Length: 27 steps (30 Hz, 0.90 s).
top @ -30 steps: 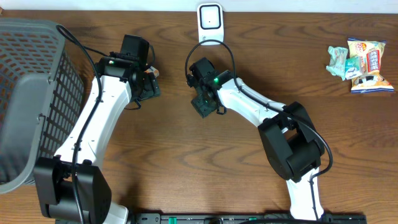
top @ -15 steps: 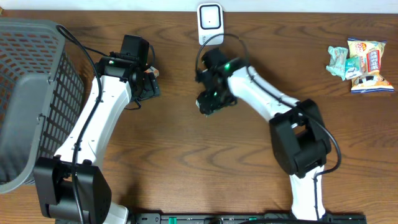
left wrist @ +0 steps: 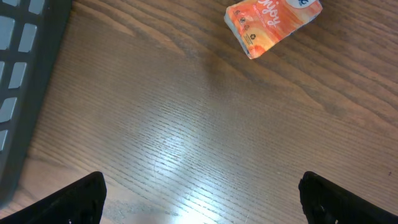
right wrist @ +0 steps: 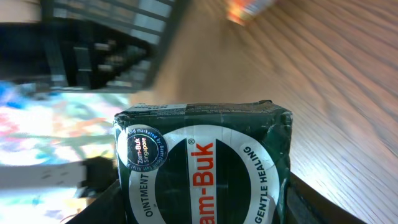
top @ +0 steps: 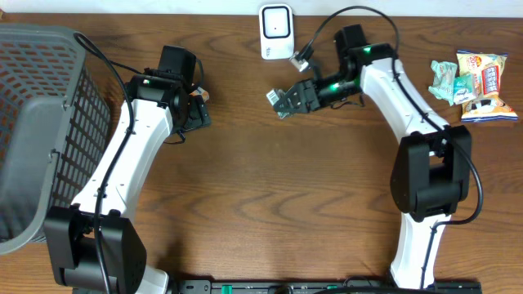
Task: Scan the item barcode
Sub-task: 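Lift the Zam-Buk tin to the scanner with the right gripper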
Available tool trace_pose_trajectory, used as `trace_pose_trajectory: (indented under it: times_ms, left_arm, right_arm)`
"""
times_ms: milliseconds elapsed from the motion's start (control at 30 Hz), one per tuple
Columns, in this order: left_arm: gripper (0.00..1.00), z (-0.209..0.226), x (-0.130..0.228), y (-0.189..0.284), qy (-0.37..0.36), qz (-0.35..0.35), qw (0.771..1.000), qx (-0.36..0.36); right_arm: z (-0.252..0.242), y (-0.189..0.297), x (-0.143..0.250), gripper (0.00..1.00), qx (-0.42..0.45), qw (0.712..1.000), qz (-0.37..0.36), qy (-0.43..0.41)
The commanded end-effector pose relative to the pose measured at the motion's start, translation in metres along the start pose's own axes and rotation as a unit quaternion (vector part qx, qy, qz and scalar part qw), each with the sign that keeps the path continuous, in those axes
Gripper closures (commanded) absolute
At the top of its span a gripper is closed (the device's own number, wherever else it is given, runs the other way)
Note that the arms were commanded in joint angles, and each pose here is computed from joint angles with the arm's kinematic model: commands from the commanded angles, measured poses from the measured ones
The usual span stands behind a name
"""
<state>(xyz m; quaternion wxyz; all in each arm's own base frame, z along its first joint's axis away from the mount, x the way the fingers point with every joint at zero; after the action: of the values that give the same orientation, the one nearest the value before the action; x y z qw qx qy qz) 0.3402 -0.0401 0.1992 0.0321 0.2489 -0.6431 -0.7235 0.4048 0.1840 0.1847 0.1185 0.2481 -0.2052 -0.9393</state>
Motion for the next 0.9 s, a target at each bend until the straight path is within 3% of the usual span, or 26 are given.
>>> trace_pose_trajectory:
  times_ms: [0, 200, 867]
  left_arm:
    - [0.02, 0.003, 0.001, -0.004, -0.004, 0.002, 1.0, -0.013]
    - [0.02, 0.003, 0.001, -0.004, -0.004, 0.002, 1.0, -0.013]
    - [0.02, 0.003, 0.001, -0.004, -0.004, 0.002, 1.0, -0.013]
  right_arm:
    - [0.04, 0.015, -0.015, 0.47, -0.124, 0.986, -0.06, 0.091]
    - [0.053, 0.02, -0.025, 0.45, -0.192, 0.965, -0.098, 0.148]
    - [0.05, 0.017, -0.026, 0.44, -0.174, 0.969, -0.091, 0.149]
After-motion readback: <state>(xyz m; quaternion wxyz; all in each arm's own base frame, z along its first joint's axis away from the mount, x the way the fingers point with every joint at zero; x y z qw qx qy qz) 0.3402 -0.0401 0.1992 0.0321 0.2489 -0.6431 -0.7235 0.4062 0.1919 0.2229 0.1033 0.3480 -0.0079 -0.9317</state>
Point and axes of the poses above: each gripper's point midway between its finger pads, its own y axis back along the fingers, its own z axis along the line the jaws close on, x = y × z, the point moved 7 cm from there along y, back along the fingers, and after that the axes turned 3 degrees about y, right-handed, at the moved point
